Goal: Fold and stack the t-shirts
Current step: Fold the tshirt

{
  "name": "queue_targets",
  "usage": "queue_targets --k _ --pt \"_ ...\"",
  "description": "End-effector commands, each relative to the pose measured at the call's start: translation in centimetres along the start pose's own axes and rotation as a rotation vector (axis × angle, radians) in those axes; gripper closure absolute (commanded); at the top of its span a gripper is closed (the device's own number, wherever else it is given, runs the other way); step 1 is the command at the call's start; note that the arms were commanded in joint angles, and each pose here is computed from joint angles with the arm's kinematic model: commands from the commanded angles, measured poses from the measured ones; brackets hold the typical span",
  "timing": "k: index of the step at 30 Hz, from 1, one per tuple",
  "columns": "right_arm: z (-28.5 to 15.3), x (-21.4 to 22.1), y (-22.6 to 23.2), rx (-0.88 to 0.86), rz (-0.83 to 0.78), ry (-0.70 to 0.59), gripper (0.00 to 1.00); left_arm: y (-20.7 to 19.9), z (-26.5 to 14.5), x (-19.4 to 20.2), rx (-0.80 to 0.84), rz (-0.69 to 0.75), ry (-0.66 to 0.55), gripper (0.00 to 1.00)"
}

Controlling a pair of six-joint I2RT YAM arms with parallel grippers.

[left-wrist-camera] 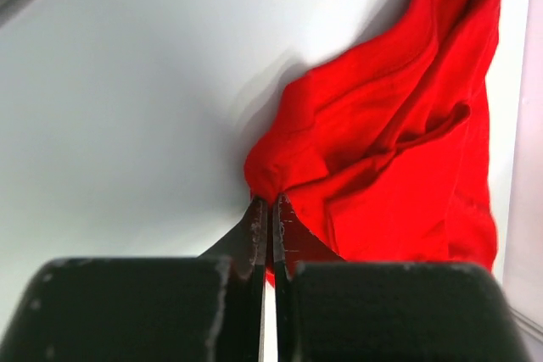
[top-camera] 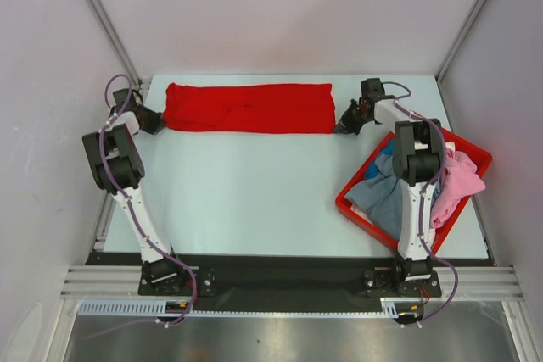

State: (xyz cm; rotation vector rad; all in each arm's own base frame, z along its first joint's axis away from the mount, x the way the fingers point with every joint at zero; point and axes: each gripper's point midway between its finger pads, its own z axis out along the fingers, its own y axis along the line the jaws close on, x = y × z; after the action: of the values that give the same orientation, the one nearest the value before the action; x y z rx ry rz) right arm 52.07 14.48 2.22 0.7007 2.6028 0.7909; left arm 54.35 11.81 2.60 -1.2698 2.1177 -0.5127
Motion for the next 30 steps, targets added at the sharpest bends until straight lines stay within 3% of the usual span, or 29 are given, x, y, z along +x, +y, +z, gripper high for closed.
queue_targets --k 1,7,9,17,23,30 --pt "-2.3 4.8 -0.9 0.085 -0.050 0.064 1.00 -0.8 0.5 -2.0 0.008 0.043 -0.045 1.00" --pt "-4.3 12.3 0.9 0.045 -0.073 0.151 1.00 -1.3 1.6 -3.5 0.013 0.069 -0.057 1.00" --pt "-4.3 15.8 2.5 0.025 -0.045 0.206 1.00 -1.3 2.5 -3.5 0.022 0.081 -0.044 0.96" --pt "-4.3 25.5 5.9 0.016 0.124 0.244 1.00 -3.2 2.0 -4.9 0.071 0.121 -0.081 0.56" --pt "-3.9 32.5 8.4 0.038 0.093 0.258 1.00 -2.8 -3.4 -5.3 0.005 0.190 -0.157 0.34" --pt "-6.0 43.2 8.1 0.030 0.084 0.397 1.00 -1.8 -11.7 -0.9 0.051 0.213 -0.183 0.31"
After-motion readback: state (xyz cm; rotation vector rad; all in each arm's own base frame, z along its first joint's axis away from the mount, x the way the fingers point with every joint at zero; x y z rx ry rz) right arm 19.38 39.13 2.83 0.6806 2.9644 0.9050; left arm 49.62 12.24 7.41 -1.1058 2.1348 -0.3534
